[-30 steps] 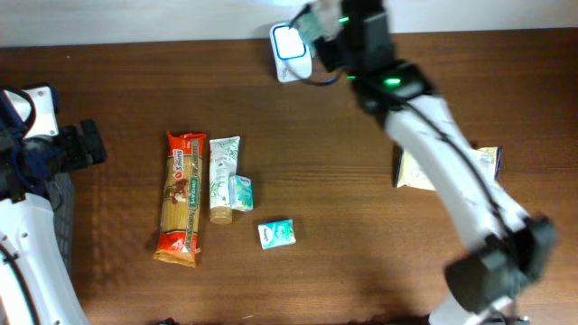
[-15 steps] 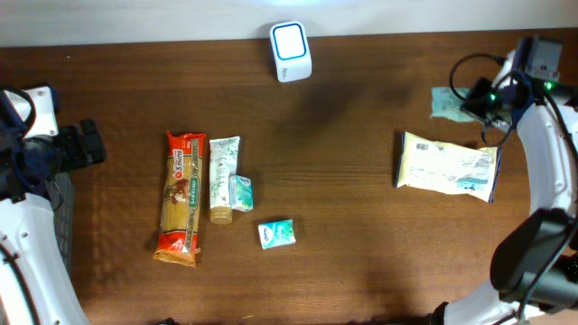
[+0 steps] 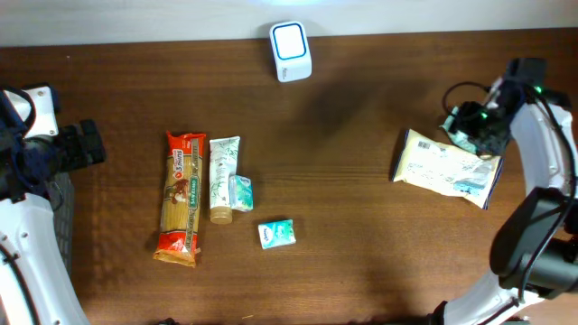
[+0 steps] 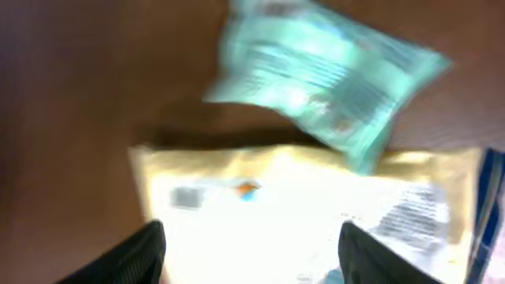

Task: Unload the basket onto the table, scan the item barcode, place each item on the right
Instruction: 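Carry the teal packet right and drop it near the white-blue bag, then reach the right gripper to the green Kleenex pack and grasp it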

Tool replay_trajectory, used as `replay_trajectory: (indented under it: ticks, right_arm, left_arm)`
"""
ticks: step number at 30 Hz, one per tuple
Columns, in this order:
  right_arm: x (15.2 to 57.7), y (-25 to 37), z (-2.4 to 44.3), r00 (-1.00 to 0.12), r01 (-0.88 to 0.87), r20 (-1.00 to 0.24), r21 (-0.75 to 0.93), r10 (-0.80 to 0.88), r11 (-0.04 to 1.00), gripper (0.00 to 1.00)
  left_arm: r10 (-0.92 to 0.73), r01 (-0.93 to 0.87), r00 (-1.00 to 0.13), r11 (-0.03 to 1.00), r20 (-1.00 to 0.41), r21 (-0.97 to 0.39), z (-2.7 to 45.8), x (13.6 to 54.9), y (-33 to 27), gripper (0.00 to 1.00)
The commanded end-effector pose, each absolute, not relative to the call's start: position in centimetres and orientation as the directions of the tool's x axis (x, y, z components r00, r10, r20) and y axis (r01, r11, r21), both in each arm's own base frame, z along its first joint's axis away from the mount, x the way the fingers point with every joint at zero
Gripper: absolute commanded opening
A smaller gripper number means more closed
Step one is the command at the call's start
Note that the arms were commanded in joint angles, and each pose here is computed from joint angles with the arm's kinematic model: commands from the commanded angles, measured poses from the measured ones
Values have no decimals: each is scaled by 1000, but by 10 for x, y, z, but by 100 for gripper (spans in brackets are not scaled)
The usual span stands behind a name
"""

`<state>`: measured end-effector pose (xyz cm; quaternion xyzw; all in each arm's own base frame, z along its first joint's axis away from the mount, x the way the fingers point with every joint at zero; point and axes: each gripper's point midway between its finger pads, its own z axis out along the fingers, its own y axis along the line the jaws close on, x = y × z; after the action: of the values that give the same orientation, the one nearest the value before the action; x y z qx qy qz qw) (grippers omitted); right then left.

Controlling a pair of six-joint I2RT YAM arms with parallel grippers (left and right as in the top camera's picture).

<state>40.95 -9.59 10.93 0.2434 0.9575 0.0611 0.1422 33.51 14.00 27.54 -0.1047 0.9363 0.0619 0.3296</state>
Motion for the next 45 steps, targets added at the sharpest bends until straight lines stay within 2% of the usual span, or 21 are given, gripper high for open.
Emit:
replay_trajectory:
  ticks: [1,3,7,10,11,15,18,21,25,31,36,41,45]
  right_arm:
    - [432,-12,163,-914,175,-317,254,253,951,69]
    - [428,47,166,-943,44,-302,310,142,950,68]
    - [399,144,146,-961,-199,-246,300,-125,933,68]
    - [374,192,128,-919,-385,-211,291,-333,876,69]
    - [354,221,116,-878,-478,-181,299,-442,826,68]
    - [299,290,85,-796,-587,-91,361,-599,725,69]
    - [260,327,66,-796,-546,8,423,-606,723,68]
    - [237,353,50,-817,-499,63,423,-574,756,59]
    - [235,355,34,-843,-454,106,387,-528,802,53]
    - [224,353,16,-816,-447,172,418,-552,791,51]
    - [233,305,24,-791,-445,265,369,-552,816,51]
    - [282,223,17,-795,-520,282,138,-537,843,51]
    - [303,207,35,-804,-512,241,187,-544,838,52]
  left_arm:
    - [-136,-223,-761,973,-634,58,277,335,139,99]
    - [-136,-223,-761,973,-634,59,277,335,139,99]
    - [-136,-223,-761,973,-634,58,277,335,139,99]
    - [-136,-223,-761,973,-634,58,277,335,139,99]
    - [-136,-223,-761,973,-634,58,277,335,139,99]
    - [-136,-223,-761,973,-634,58,277,335,139,99]
    - [-136,-223,-761,973,-634,59,277,335,139,99]
    - [-136,-223,-761,973,-634,59,277,335,139,99]
    - [-136,-223,-761,973,-634,58,277,335,139,99]
    - [-136,-223,-761,973,-634,58,277,335,139,99]
    - [-136,-223,-761,973,-634,59,277,335,139,99]
    - [-136,-223,-761,973,-634,58,277,335,139,99]
    - [-136,-223,-761,973,-634,59,277,335,139,99]
